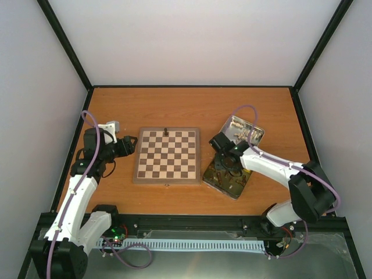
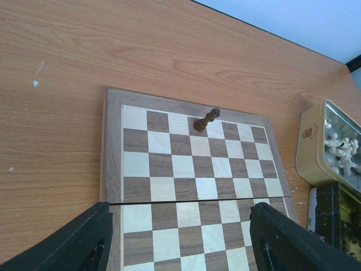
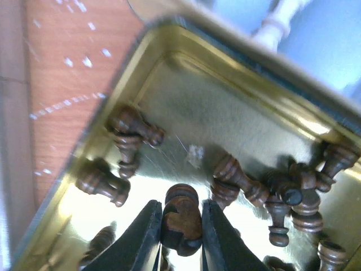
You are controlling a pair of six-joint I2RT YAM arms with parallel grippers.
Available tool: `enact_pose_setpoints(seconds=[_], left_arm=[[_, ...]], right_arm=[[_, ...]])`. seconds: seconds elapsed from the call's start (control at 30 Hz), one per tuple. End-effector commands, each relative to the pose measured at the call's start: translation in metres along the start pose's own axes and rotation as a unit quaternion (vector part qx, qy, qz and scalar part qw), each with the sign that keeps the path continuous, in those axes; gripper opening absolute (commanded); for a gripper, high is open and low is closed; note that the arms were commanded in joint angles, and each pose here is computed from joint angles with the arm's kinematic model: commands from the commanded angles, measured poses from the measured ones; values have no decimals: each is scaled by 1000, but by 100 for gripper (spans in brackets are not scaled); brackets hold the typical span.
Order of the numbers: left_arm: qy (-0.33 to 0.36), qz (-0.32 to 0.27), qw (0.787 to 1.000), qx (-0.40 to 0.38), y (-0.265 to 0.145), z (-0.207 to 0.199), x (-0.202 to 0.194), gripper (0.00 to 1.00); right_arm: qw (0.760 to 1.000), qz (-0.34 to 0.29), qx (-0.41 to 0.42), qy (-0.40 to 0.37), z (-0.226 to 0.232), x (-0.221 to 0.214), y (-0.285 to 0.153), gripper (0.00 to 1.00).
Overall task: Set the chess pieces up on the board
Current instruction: Pick up the chess piece from the storage box, then place the chess piece on the chessboard.
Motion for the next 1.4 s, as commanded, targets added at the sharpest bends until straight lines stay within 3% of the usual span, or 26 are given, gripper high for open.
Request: enact_pose_setpoints(seconds=[0.0,0.27,0.5,0.77,1.37], left_arm=[[15,-19,1000,-10,-3,-5,7,68],[15,-27,999,-12,-6,-6,8,68],[13,-33,999,-10,-8,-6,9,68],[4,-36,999,1,-9,-3,10,68],[-1,-35,999,17,-9,1,9,68]], right_arm=[[998,-59,8,-5,9,28,-35,14],[991,-111,73,-32,55,69,-62,15],[978,-134,131,-95,139,103,-63,15],[965,-134,164,-155,221,112,-47,15],[961,-136,151,-186,281,126,-3,15]])
Point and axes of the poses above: each gripper's point midway between its finger pads, its own y axis out along the fingers, its own z axis along the line the jaws close on, x = y × z, the point moved 4 cm from there along -y, back along the fingers, and after that the axes turned 2 degrees about -y, right-handed, at the moved point
